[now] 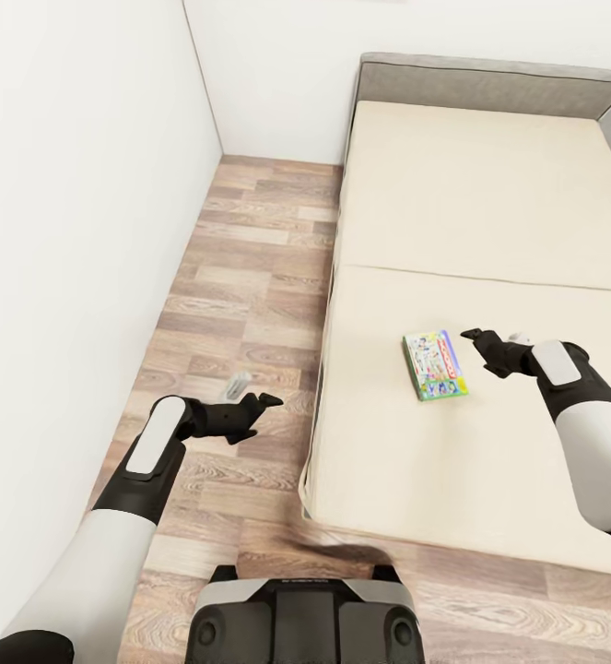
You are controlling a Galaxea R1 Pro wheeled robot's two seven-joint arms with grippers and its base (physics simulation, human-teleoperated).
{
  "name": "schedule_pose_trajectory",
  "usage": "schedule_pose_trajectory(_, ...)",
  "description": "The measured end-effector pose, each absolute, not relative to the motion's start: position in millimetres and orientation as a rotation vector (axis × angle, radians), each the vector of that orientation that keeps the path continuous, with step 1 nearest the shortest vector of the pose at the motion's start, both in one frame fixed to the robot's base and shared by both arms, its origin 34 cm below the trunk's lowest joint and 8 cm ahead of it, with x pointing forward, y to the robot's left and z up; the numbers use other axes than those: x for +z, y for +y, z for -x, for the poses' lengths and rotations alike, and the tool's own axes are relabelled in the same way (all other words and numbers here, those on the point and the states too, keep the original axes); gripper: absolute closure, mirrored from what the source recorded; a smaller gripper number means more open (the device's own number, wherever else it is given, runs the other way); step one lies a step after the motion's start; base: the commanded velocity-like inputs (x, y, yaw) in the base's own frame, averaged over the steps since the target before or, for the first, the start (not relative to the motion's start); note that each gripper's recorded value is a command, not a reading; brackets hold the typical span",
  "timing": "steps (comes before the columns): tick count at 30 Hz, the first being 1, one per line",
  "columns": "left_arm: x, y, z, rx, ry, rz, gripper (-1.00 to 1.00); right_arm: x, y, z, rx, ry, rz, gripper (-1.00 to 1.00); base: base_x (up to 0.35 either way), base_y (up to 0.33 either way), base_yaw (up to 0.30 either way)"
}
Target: Put all the toys in the child's room - the three board games (two on the bed and one on the table), the two jigsaw puzzles on the table, and the tennis ball on the table - inside the toy box on the table in the child's room.
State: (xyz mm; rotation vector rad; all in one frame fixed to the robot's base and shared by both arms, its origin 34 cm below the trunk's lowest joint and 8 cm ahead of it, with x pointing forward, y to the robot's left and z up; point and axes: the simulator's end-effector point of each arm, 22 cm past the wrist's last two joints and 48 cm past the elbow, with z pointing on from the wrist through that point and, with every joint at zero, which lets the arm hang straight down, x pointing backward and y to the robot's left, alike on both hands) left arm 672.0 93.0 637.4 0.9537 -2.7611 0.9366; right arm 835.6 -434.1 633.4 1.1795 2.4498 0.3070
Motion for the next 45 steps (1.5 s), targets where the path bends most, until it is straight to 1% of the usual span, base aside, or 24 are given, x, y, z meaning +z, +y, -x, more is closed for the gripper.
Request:
schedule_pose_trajectory(4,643,94,-679,0.973,-2.775,-0.957,-1.0,630,-437,-834,0.301,2.454,-1.182,-1.0,0.0,0.0,0.0)
schedule_pose_trajectory(15,677,106,-692,1.219,-2.82,-0.981,-1.0,631,-450,-838,0.354,2.421,-1.163,-1.0,0.0,0.0,0.0)
schedule_pose_trajectory(18,680,108,-693,1.252,-2.821,-0.98,-1.0,630,-454,-838,0.36,2.418,-1.161,-1.0,0.0,0.0,0.0)
schedule_pose_trajectory(45,662,108,-681,1.253,-2.803,-0.98,-1.0,608,-453,-828,0.406,2.445,-1.156,-1.0,0.0,0.0,0.0)
